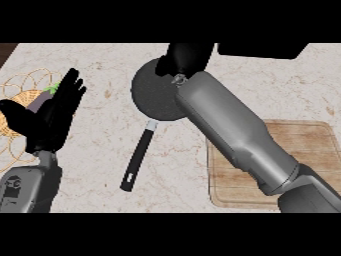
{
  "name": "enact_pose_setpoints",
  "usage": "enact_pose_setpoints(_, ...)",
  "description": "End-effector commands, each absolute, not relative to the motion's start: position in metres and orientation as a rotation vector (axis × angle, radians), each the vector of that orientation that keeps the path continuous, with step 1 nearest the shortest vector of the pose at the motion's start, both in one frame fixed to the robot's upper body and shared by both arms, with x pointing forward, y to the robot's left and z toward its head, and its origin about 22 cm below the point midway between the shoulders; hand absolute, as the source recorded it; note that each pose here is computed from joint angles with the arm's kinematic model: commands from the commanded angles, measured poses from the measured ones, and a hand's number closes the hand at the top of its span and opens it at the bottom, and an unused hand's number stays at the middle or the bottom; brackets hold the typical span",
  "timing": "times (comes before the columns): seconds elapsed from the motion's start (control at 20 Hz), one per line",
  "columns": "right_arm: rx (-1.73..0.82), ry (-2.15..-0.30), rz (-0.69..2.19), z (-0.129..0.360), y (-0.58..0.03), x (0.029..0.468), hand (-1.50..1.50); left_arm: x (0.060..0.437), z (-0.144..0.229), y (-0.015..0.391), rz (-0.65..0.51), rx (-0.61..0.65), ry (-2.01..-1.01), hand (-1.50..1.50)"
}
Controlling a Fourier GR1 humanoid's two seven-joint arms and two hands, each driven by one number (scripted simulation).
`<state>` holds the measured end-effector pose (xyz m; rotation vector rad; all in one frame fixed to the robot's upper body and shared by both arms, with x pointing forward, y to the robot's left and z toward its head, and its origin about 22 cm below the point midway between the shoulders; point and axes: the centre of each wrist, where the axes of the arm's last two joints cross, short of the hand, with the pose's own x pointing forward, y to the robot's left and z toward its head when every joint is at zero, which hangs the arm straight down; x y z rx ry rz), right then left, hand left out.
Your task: Pick the lemon from the cutting board and place it in the pan
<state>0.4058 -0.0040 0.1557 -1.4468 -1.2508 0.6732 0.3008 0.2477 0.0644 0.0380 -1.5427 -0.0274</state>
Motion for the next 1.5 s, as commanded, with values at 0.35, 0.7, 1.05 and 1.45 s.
enact_pose_setpoints(0.35,-1.289,-1.007,0.366,0.083,-0.048,0.418,-1.50,0.293,0.070,0.247,-0.011,0.037,-1.557,0.00)
enact_pose_setpoints(0.7,-1.159,-1.062,0.355,0.058,-0.057,0.412,-1.50,0.296,0.069,0.242,-0.030,0.038,-1.529,0.00)
enact_pose_setpoints(1.05,-1.052,-1.347,0.060,0.078,-0.047,0.407,-1.50,0.299,0.072,0.249,0.008,0.067,-1.540,0.00)
enact_pose_setpoints(1.45,-0.816,-1.491,-0.184,0.062,-0.058,0.357,-1.50,0.276,0.054,0.272,0.058,0.114,-1.520,0.00)
